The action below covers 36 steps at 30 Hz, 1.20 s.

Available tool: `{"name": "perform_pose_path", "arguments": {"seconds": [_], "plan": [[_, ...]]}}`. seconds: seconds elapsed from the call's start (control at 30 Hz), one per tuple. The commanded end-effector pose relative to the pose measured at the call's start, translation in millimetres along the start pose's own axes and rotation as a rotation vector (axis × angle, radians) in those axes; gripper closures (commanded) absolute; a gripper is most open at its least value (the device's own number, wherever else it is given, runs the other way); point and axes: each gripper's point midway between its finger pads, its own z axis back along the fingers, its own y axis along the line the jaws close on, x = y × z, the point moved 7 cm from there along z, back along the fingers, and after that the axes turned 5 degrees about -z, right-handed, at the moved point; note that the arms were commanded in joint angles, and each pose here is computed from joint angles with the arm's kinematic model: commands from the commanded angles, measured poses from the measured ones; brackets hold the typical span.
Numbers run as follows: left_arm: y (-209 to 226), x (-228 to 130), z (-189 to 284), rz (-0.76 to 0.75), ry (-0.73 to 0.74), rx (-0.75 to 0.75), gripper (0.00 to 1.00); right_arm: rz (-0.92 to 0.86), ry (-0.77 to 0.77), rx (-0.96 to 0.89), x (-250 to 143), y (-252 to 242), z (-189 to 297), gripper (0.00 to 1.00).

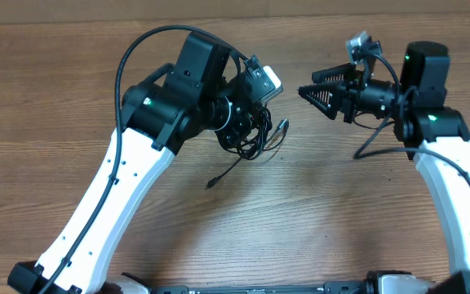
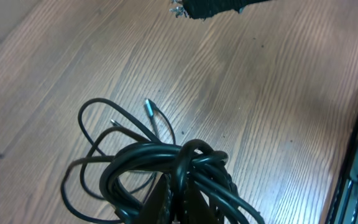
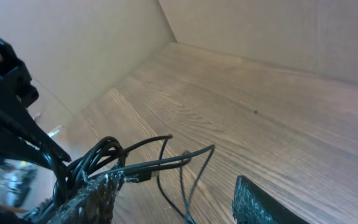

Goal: Untangle cables

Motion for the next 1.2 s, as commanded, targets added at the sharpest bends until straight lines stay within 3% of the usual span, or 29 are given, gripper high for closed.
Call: {"name": "perform_pose_path", "arguments": {"seconds": [0.0,0.3,0.5,0.63,0.93,1.17], "plan": [[-9.0,4.6,18.2,-0.091,-0.056,-0.012,0.96,0.131,-0.031,-0.006,14.2,23.9,12.3,0.42],[-27.0,16.3,22.7,-0.173,-0.178,-0.177,0.96,0.213,-0.021,0.202,9.7,64.6,16.9,0.47],[-27.3,21.3,23.7,-0.197,-0.214,-0.186,0.96,0.287,0.017,0.336,0.2,91.1,-0.8,0.47],[-27.4,21.2,23.7,-0.196,-0.213,-0.186,0.96,0.297,0.036,0.316,-2.7,95.1,-9.6,0.5],[-26.8,21.3,23.6,-0.2,-0.213,-0.18,0.96,0.298,0.04,0.313,-3.3,95.7,-11.0,0.73],[-21.3,18.1,22.2,-0.196,-0.178,-0.129,0.96,0.299,0.04,0.313,-3.2,95.7,-11.0,0.73]]}}
